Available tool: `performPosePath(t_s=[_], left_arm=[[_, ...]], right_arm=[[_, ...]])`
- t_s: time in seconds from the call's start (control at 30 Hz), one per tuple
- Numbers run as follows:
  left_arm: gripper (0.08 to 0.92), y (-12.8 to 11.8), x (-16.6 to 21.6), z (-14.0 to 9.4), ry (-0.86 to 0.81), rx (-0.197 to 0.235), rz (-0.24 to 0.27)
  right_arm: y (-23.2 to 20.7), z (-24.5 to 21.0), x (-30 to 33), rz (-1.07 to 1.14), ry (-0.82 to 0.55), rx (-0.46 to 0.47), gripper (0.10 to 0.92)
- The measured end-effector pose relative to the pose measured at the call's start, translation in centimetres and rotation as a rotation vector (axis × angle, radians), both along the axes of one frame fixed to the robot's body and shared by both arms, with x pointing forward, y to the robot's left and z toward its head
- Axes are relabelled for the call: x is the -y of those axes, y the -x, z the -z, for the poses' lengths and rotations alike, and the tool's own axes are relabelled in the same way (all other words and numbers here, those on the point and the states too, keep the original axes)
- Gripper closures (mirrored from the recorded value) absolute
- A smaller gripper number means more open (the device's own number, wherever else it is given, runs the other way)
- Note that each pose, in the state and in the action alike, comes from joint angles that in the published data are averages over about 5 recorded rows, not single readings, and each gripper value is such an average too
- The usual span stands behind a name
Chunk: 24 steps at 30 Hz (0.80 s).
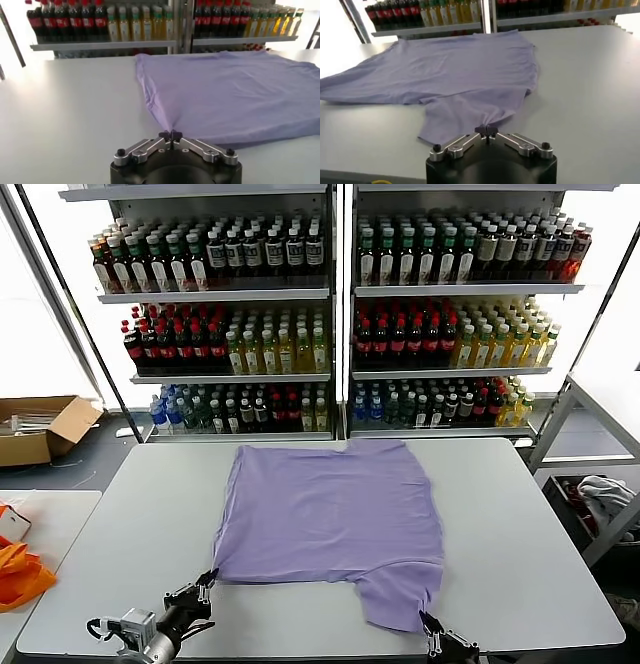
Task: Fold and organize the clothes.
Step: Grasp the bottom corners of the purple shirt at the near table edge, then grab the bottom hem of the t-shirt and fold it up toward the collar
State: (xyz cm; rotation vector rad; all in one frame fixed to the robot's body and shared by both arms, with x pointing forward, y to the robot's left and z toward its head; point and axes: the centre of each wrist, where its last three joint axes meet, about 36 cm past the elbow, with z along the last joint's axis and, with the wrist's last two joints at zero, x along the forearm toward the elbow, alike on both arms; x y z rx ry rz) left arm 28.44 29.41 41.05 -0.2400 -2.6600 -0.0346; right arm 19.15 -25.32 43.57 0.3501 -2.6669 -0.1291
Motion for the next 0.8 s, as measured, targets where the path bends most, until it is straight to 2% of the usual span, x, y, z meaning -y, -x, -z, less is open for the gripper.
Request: performPosePath(t_s=[0.23,0.47,0.8], left_arm=[[0.912,2.0,0.2,-2.1,0.0,0.018,-0.002],[0.912,4.1,1.0,-3.1,0.026,0.007,0.001],[0.912,3.6,0.5,-3.5,0.043,0.009,0.009]], right_arm=[[1.8,-1.1,0.6,-0.036,-0.053,0.04,0.915],[2.7,-1.2,0.5,-0.056,-0.134,0.076,0.915],[-0.3,-0.1,0.4,-0.045,-0.208,0.178,0.915]])
